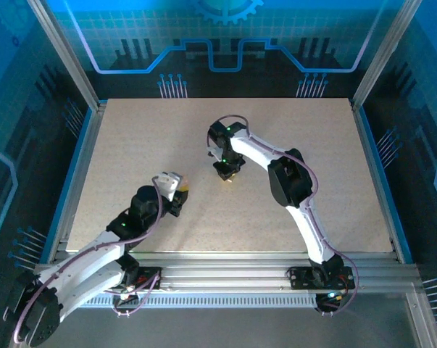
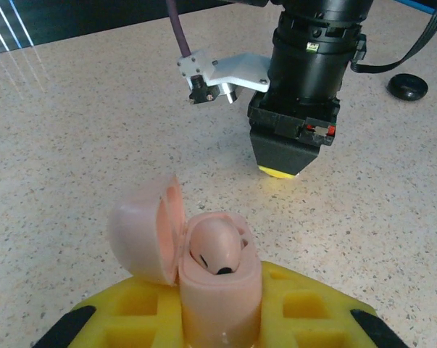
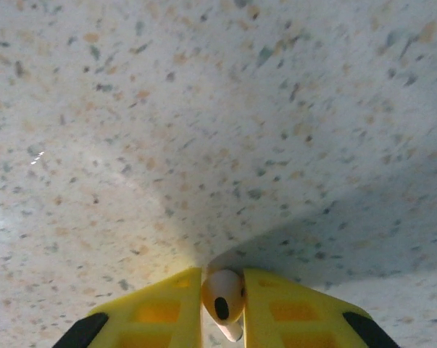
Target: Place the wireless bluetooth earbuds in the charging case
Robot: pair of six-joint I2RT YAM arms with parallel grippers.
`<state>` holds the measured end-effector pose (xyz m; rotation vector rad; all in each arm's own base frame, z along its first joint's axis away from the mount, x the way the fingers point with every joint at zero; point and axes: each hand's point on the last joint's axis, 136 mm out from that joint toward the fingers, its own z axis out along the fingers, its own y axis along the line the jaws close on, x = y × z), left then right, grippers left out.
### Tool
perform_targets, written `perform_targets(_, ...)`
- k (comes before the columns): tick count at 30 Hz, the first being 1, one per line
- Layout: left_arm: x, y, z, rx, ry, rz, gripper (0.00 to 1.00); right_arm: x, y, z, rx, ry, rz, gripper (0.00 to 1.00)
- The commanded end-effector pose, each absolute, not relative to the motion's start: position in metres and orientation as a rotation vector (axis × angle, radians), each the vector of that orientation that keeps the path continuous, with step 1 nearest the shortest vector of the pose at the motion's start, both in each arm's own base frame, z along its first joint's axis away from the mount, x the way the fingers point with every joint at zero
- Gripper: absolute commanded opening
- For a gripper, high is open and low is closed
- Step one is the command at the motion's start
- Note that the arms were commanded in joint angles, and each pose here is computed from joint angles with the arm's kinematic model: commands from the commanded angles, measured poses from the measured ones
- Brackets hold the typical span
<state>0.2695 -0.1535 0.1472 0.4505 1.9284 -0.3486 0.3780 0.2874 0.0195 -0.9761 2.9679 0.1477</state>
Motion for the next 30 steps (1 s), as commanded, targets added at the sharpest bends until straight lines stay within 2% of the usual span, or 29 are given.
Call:
perform_targets(1,0.277,-0.169,0.173,0.483,1.832,-0.394,0.15,0.384,0.305,0.053,-0.819,2.881,0.324,0.18)
perform_targets(17,0.305,-0.212,0.172,0.55,1.756,-0.531,0.14,0.362,0.298,0.135,-0.391,2.565,0.66,0.17)
perform_targets(30,0.307,-0.23,0.192,0.557,1.656,-0.643,0.14,0.33,0.307,0.23,-0.303,2.164,0.861,0.18)
